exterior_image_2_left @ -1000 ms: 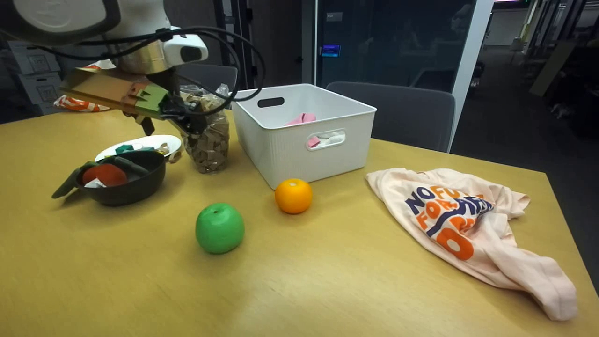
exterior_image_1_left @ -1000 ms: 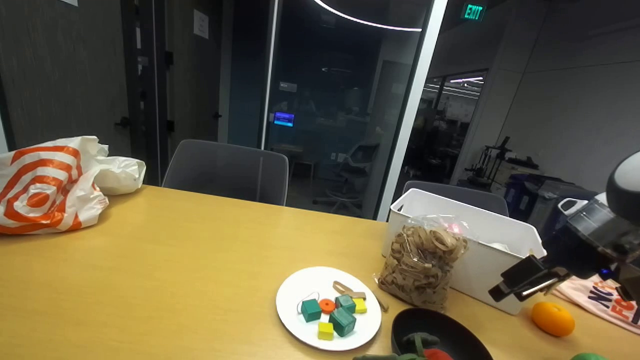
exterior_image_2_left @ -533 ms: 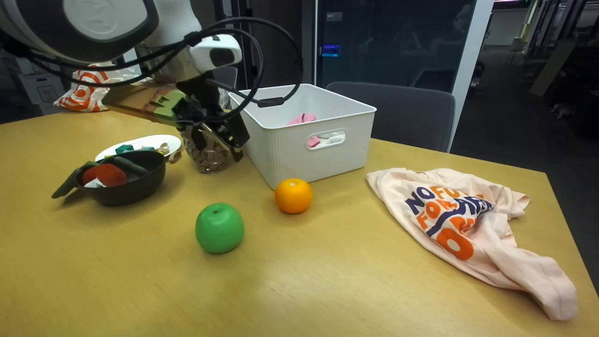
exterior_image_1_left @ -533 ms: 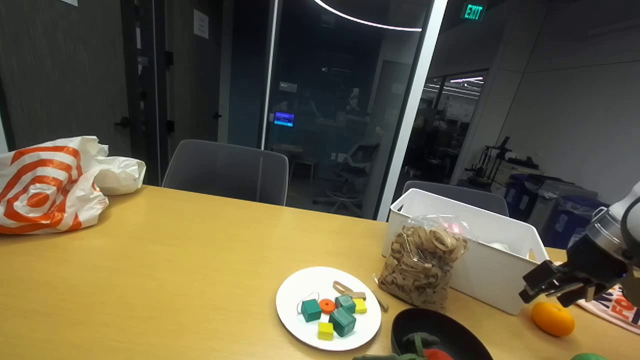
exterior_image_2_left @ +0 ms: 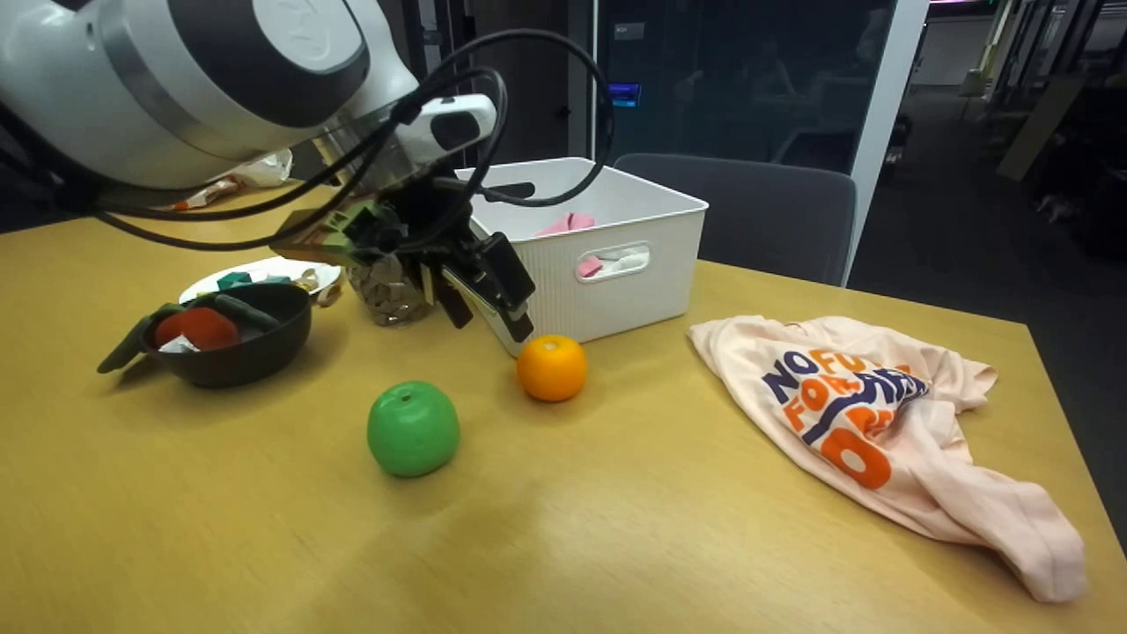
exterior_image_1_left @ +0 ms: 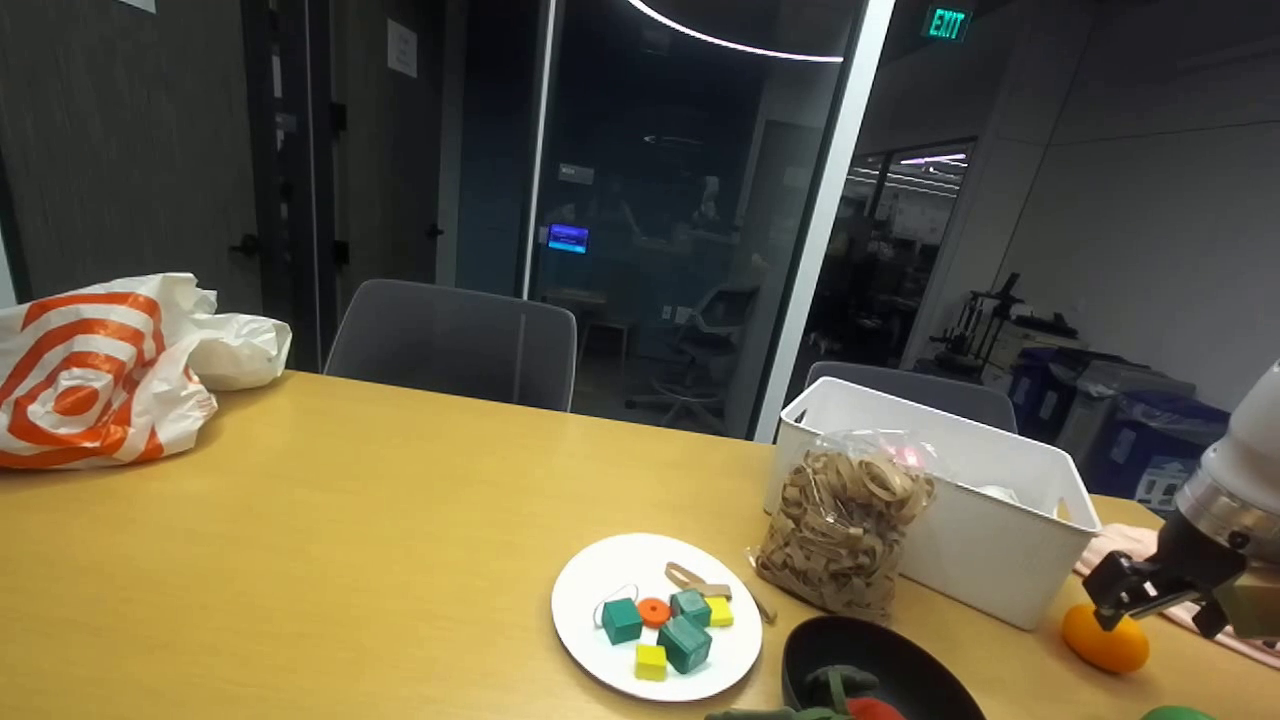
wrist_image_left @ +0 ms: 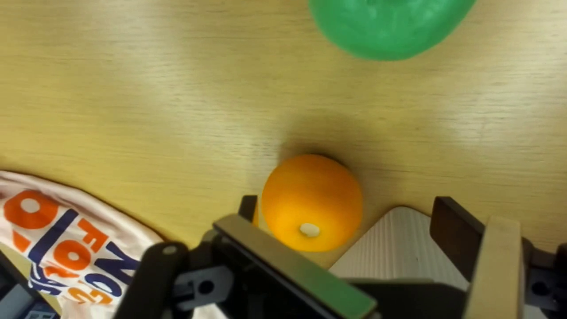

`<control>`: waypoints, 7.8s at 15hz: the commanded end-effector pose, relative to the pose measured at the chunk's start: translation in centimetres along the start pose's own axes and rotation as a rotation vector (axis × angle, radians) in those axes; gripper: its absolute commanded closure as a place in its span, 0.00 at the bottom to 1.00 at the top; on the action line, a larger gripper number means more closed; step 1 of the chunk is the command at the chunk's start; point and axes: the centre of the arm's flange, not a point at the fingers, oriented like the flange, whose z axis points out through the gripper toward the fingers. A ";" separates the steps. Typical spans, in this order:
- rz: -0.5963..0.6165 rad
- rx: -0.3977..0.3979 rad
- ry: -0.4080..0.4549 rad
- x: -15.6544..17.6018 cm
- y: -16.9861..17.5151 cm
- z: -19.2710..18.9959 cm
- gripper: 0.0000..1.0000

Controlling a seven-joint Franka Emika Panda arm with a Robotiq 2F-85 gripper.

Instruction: Put the blocks on the plate, then put the toy fruits and vegetable in the bowl

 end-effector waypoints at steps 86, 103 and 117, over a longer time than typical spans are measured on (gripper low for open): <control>-0.013 0.091 -0.281 -5.9 -1.5 -1.8 0.00; 0.061 0.051 -0.247 -5.2 -1.9 -1.0 0.43; -0.541 0.357 0.074 -3.9 -21.9 -15.9 0.43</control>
